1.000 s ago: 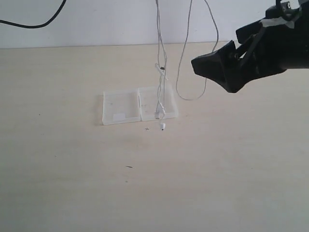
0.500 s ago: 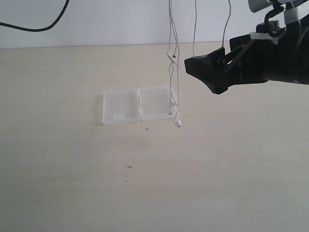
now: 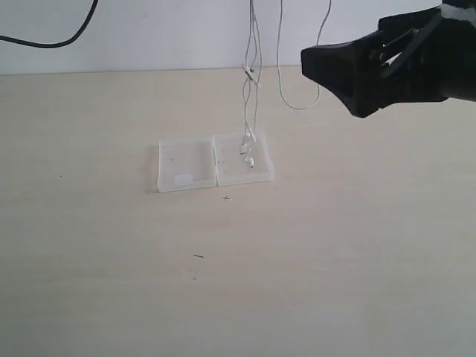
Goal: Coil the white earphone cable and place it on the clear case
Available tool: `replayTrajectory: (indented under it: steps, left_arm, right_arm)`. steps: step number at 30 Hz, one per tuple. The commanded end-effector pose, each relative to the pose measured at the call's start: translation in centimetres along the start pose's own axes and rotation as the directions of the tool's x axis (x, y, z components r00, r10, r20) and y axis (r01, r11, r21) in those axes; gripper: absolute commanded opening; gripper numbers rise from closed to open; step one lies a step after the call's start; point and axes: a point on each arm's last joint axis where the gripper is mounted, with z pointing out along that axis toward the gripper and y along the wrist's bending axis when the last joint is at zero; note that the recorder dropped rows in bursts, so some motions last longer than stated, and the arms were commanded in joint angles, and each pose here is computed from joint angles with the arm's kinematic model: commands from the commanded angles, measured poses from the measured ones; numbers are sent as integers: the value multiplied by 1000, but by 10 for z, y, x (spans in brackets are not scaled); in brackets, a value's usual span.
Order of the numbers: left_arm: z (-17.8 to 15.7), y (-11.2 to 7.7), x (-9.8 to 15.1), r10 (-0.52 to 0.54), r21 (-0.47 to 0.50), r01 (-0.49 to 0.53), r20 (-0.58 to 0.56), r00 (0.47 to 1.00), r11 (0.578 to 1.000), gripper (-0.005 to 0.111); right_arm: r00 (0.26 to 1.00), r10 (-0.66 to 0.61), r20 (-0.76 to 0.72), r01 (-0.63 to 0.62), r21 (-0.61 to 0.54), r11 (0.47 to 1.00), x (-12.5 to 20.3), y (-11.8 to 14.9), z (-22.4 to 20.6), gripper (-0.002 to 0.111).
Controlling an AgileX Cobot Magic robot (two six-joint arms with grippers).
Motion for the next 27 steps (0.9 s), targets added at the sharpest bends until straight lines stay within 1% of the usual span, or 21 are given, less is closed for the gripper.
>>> replayTrajectory:
  steps: [1, 2, 3, 4, 5, 6, 8, 9, 11, 13, 14, 16, 19, 23, 27]
  left_arm:
    - [-4, -5, -7, 1, 0, -1, 24, 1000, 1000, 0]
    - [-4, -5, -7, 1, 0, -1, 24, 1000, 1000, 0]
    - [-4, -5, -7, 1, 0, -1, 24, 1000, 1000, 0]
    - [-4, -5, -7, 1, 0, -1, 24, 1000, 1000, 0]
    - [-4, -5, -7, 1, 0, -1, 24, 1000, 1000, 0]
    - [-4, -5, -7, 0, 1, 0, 25, 1000, 1000, 0]
    - [-4, -5, -7, -14, 1, 14, 25, 1000, 1000, 0]
    - [-4, -5, -7, -19, 1, 19, 25, 1000, 1000, 0]
    - [-4, -5, -7, -26, 1, 26, 25, 999, 1000, 0]
    - [-4, -5, -7, -26, 1, 26, 25, 999, 1000, 0]
    - [-4, -5, -7, -26, 1, 26, 25, 999, 1000, 0]
    - [-4, -5, -8, -38, 6, 38, 32, 999, 999, 0]
    - [-4, -5, -8, -42, 3, 42, 36, 998, 999, 0]
    - [-4, -5, -8, -48, 3, 48, 41, 998, 999, 0]
    - [-4, -5, -9, -66, 8, 65, 49, 997, 998, 0]
  right_arm:
    - [991, -119, -56, 120, 9, 993, 1, 3, -15, 105]
    - [996, -67, -55, 68, 22, 997, 0, 4, -20, 105]
    - [998, -43, -51, 46, 43, 998, -2, 3, -24, 105]
    - [998, 47, -31, -44, 99, 994, -4, 0, -29, 105]
    - [995, 96, -11, -94, 129, 987, -6, -1, -33, 105]
    - [995, 104, 8, -103, 162, 981, -8, -2, -40, 105]
    - [999, 45, 6, -45, 200, 979, -10, -3, -50, 105]
    - [996, 82, 37, -89, 231, 969, -12, -5, -59, 105]
    - [992, 105, 67, -120, 265, 957, -14, -7, -67, 105]
    - [991, 121, 65, -133, 250, 959, -14, -4, -71, 105]
    - [986, 153, 62, -164, 236, 958, -13, -2, -72, 105]
    - [982, 188, -2, -184, 200, 962, -7, 1, -70, 105]
    - [963, 268, -33, -259, 158, 953, -4, 4, -64, 105]
    - [954, 295, -55, -289, 103, 952, -3, 8, -52, 105]
    - [942, 326, -80, -319, 90, 944, 1, 6, -41, 105]
